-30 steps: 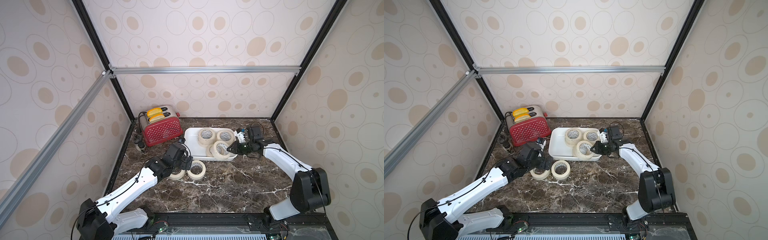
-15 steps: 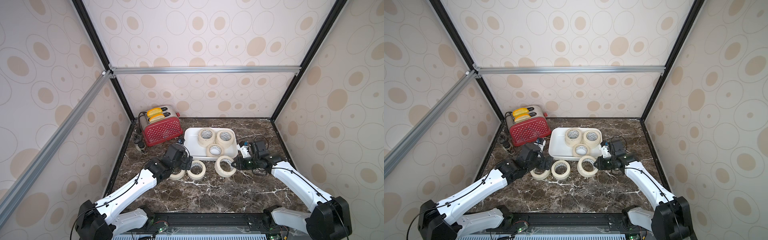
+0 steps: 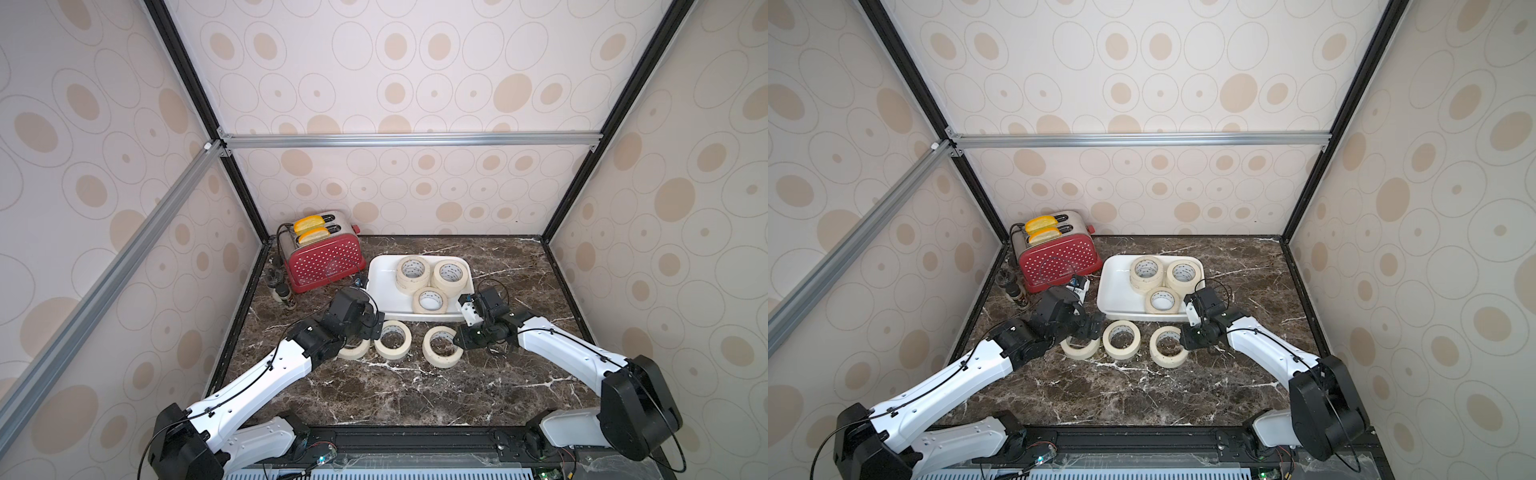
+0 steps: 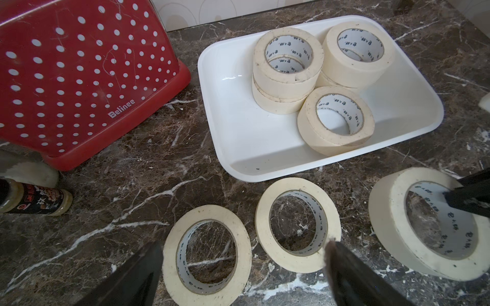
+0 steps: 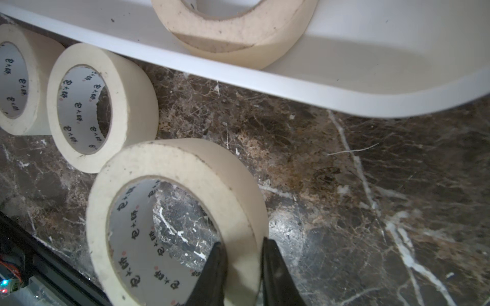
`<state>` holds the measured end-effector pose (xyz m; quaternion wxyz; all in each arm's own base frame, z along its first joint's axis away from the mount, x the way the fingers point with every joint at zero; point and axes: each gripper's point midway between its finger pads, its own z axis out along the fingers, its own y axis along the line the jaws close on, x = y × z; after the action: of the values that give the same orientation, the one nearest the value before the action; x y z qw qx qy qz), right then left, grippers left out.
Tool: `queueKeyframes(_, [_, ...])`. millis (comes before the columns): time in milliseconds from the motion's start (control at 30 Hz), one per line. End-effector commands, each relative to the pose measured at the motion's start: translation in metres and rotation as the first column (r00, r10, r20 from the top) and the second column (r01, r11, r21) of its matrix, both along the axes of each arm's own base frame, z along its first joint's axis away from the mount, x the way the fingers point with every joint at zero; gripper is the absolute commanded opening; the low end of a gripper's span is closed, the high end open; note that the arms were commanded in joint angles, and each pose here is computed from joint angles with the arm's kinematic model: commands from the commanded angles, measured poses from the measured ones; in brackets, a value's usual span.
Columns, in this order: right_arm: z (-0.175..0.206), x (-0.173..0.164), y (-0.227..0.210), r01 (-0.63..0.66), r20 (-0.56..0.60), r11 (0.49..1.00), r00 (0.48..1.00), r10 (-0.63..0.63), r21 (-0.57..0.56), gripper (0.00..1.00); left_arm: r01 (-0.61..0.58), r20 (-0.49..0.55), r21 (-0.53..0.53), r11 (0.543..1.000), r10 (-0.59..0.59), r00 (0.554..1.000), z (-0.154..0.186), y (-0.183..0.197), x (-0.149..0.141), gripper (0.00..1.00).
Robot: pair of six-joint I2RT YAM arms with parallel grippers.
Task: Take out the art tape in the storage box
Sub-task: Place the art tape at the center of the board.
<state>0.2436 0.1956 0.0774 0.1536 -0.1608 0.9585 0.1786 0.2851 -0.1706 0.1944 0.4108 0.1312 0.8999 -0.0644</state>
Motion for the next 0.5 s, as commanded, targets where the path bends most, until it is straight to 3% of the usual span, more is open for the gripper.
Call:
queueKeyframes(0, [0.000,0.014,0.004,0.028,0.052,1.000,0.998,-0.028,0.009,0.07,-0.011,0.018,-0.007,1.000,0.011,1.000,0.009,0.001,0.000,0.99])
queueKeyframes(467, [-0.008,0.039,0.024,0.010,0.049,1.000,0.999,-0.011,0.016,0.08,-0.004,0.006,0.000,1.000,0.004,1.000,0.006,-0.003,0.002,0.99])
